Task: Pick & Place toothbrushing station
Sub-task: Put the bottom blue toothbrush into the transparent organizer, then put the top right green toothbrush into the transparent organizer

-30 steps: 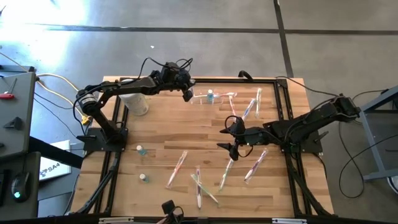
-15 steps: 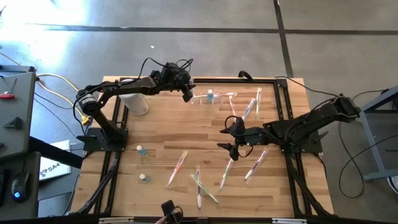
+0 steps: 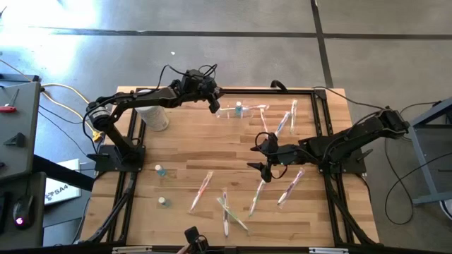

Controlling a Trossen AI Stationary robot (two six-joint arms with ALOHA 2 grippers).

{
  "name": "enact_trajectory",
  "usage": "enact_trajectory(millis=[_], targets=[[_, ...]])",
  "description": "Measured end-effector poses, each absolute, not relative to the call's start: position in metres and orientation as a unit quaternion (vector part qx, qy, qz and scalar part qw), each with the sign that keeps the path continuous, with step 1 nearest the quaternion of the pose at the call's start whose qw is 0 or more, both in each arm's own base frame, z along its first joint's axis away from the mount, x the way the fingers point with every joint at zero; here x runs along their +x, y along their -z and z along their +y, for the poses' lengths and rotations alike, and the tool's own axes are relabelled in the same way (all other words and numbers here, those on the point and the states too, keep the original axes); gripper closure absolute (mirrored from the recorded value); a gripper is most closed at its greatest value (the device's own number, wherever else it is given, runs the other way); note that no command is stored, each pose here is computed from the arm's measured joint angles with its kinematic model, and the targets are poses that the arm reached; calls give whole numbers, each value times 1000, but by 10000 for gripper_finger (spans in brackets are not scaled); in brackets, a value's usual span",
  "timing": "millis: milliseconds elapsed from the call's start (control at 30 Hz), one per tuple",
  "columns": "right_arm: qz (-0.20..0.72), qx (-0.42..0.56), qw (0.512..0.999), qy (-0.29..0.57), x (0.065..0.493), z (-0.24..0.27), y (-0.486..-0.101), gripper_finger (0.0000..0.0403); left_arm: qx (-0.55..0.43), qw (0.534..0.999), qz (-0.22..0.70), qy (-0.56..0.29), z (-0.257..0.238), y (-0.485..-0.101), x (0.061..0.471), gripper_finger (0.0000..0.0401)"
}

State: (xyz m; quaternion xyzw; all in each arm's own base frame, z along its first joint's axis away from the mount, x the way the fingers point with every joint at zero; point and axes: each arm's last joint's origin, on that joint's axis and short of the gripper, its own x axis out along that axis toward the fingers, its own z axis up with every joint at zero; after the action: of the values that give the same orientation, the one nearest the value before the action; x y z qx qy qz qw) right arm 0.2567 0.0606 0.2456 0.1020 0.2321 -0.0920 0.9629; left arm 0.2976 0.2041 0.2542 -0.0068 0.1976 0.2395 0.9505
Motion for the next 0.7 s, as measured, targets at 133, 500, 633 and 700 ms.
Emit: enact_trajectory(millis=[133,500,633,700], targets=[[243,94,961,93,256,60,-244,113,-2,954,187,-234,201,-259,298,276],[369,137,914,98,238,65,-223,113,74,957,208,-187,161,-279,300,276],[402,188,877,185,226,58,-216,113,99,950,214,-205,148,-285,302,276],[412,199,852,254,219,52,-212,113,106,948,214,-212,142,-288,302,276]])
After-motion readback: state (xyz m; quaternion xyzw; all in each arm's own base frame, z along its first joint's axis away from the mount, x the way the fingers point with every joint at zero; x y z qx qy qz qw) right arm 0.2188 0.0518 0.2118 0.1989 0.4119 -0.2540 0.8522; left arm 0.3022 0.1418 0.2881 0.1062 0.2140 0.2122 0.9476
